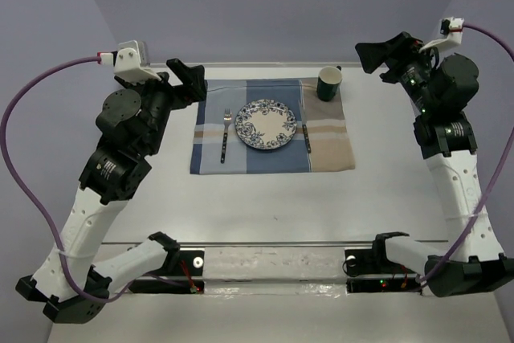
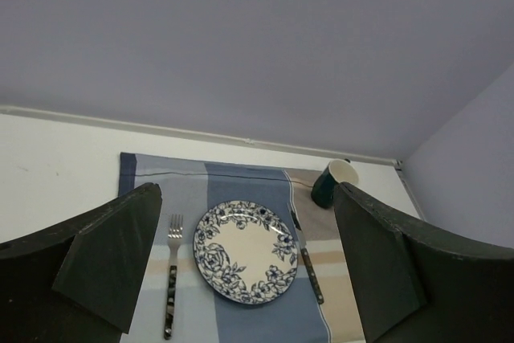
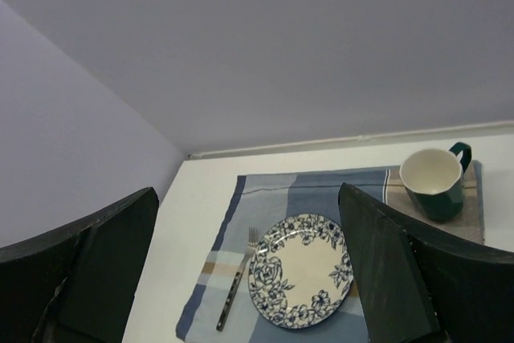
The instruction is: Set the dinner table for one person
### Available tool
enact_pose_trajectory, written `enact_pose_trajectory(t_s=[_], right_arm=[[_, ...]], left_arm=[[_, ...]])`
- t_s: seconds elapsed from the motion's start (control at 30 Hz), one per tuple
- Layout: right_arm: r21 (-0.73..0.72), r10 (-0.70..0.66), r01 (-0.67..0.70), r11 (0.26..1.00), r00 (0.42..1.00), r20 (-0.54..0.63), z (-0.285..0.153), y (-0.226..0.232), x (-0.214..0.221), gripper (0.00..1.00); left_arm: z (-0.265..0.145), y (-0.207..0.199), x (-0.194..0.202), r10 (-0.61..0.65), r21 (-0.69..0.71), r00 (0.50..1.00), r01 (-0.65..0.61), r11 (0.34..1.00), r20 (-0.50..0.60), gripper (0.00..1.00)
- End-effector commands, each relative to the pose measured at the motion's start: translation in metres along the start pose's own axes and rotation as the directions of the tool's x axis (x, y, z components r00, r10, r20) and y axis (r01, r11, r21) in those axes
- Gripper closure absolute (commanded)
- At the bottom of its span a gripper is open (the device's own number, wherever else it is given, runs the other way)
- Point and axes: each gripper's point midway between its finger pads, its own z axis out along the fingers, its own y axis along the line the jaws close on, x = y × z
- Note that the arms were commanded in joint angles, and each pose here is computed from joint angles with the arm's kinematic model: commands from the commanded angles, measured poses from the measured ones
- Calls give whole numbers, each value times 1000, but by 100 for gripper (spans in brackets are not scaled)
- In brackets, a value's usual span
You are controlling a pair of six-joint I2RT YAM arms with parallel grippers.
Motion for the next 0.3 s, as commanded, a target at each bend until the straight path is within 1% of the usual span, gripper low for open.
enact_pose_trajectory(t_s=[0.0,0.07,0.13,0.27], right_arm=[[-12,-78,80,997,990,117,-14,12,-29,0],[11,-125,125,992,987,103,-13,5,-24,0],[23,-128,127,992,988,90,-13,1,-20,0],[26,-135,134,991,988,71,-11,-6,-9,0]], left_arm=[[0,8,-27,34,-42,993,-29,999,110,1],[6,9,-26,47,-60,993,-40,997,113,1],[10,7,-25,53,-65,994,-47,997,94,1],[20,4,-11,75,-52,996,-72,996,52,1]])
